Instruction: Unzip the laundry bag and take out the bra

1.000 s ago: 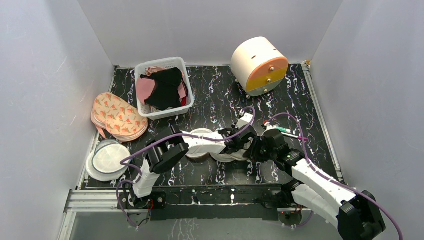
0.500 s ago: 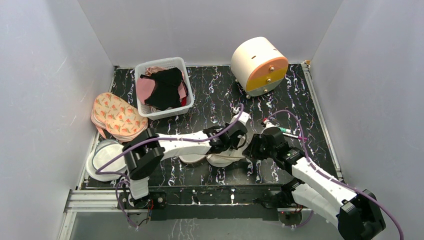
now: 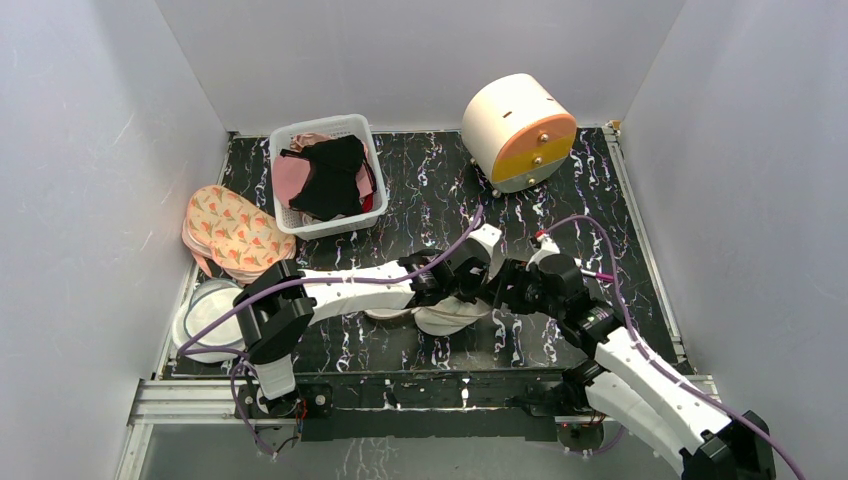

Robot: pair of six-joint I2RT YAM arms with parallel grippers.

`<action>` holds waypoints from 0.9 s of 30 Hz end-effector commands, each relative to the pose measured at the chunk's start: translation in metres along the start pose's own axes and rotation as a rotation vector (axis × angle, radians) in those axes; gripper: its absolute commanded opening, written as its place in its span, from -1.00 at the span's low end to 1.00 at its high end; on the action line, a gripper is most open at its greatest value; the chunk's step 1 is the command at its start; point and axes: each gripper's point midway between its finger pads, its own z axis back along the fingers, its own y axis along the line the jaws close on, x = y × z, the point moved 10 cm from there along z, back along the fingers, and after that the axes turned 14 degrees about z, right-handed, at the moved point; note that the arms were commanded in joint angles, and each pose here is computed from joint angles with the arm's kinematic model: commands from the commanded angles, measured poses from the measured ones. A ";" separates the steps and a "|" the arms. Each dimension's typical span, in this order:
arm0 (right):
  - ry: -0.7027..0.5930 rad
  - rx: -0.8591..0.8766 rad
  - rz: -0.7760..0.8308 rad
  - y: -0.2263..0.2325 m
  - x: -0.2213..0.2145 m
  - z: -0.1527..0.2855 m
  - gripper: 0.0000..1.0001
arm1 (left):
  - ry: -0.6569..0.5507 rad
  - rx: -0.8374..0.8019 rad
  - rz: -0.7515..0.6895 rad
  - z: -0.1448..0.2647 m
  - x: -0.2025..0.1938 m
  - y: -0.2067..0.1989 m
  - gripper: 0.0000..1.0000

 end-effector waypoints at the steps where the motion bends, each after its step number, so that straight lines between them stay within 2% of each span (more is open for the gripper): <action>1: -0.064 0.051 0.020 0.011 0.021 -0.001 0.26 | 0.011 -0.050 0.012 0.009 0.005 -0.004 -1.00; 3: -0.057 0.040 0.022 0.011 0.022 -0.005 0.24 | 0.018 -0.066 0.019 0.011 0.005 -0.006 -1.00; 8: -0.077 -0.041 0.019 0.004 0.026 -0.013 -0.20 | 0.028 -0.086 0.015 0.019 0.003 -0.004 -1.00; 15: -0.051 -0.145 0.001 -0.008 0.019 -0.022 -0.61 | -0.013 -0.130 -0.051 0.039 0.001 0.007 -1.00; 25: 0.031 0.017 0.012 -0.002 0.002 -0.028 -0.68 | -0.142 -0.195 -0.066 0.060 0.016 0.006 -1.00; 27: 0.024 0.033 0.020 0.000 0.004 -0.026 -0.68 | -0.156 -0.159 -0.049 0.057 0.018 0.006 -1.00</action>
